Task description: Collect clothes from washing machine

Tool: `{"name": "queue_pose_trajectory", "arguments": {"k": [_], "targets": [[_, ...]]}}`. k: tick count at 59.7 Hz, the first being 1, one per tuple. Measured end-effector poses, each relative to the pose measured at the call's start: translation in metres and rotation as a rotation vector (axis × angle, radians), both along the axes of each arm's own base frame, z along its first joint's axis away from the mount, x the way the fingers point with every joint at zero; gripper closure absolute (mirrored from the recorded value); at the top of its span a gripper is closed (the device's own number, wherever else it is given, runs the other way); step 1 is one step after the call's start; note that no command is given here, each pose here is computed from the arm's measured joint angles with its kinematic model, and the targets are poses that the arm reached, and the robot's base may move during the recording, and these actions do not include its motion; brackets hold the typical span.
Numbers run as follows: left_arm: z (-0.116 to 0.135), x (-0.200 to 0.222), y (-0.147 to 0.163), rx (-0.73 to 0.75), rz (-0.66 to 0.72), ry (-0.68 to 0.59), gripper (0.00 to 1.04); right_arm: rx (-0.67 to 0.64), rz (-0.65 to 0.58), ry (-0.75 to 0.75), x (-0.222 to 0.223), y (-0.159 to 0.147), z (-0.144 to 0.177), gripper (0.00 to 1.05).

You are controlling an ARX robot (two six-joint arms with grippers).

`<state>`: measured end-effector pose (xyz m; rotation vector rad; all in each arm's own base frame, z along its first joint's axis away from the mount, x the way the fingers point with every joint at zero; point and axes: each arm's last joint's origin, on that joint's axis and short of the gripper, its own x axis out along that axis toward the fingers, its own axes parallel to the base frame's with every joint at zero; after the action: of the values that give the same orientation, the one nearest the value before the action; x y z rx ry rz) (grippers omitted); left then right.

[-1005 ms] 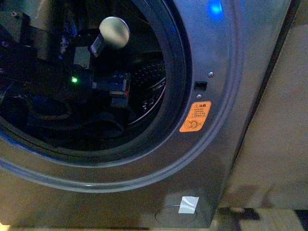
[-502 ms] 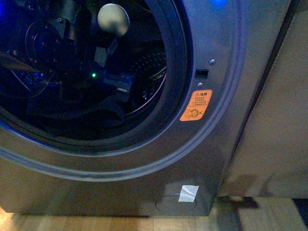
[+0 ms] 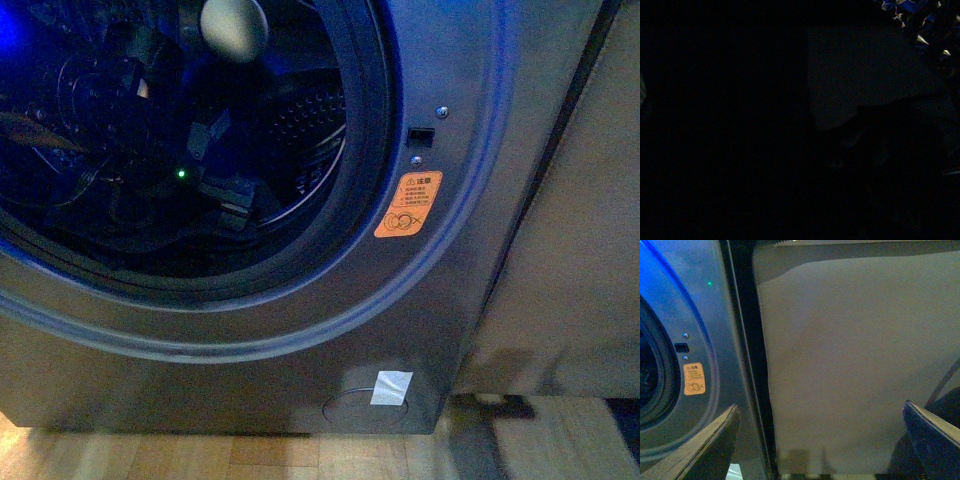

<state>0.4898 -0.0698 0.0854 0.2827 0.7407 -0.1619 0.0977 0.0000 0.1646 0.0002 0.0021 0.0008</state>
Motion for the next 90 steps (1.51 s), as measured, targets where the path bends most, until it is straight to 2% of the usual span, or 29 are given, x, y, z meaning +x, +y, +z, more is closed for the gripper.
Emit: {"name": "queue_pose_trajectory", "arguments": {"k": [6, 22, 26, 45, 62, 80, 90], "targets": [[0.000, -0.002, 0.000, -0.022, -0.011, 0.005, 0.07, 0.000, 0.000, 0.000, 0.000, 0.000, 0.000, 0.07], [0.006, -0.016, 0.000, -0.068, -0.060, -0.013, 0.45, 0.000, 0.000, 0.000, 0.000, 0.000, 0.000, 0.07], [0.011, -0.022, 0.000, -0.087, -0.080, -0.025, 0.58, 0.000, 0.000, 0.000, 0.000, 0.000, 0.000, 0.07], [0.036, -0.050, -0.004, -0.168, -0.115, -0.061, 1.02, 0.000, 0.000, 0.000, 0.000, 0.000, 0.000, 0.07], [0.073, -0.085, 0.000, -0.255, -0.156, -0.130, 1.01, 0.000, 0.000, 0.000, 0.000, 0.000, 0.000, 0.07], [0.103, -0.148, 0.007, -0.313, -0.240, -0.184, 1.01, 0.000, 0.000, 0.000, 0.000, 0.000, 0.000, 0.07], [0.127, -0.185, 0.016, -0.344, -0.281, -0.259, 1.01, 0.000, 0.000, 0.000, 0.000, 0.000, 0.000, 0.07]]}}
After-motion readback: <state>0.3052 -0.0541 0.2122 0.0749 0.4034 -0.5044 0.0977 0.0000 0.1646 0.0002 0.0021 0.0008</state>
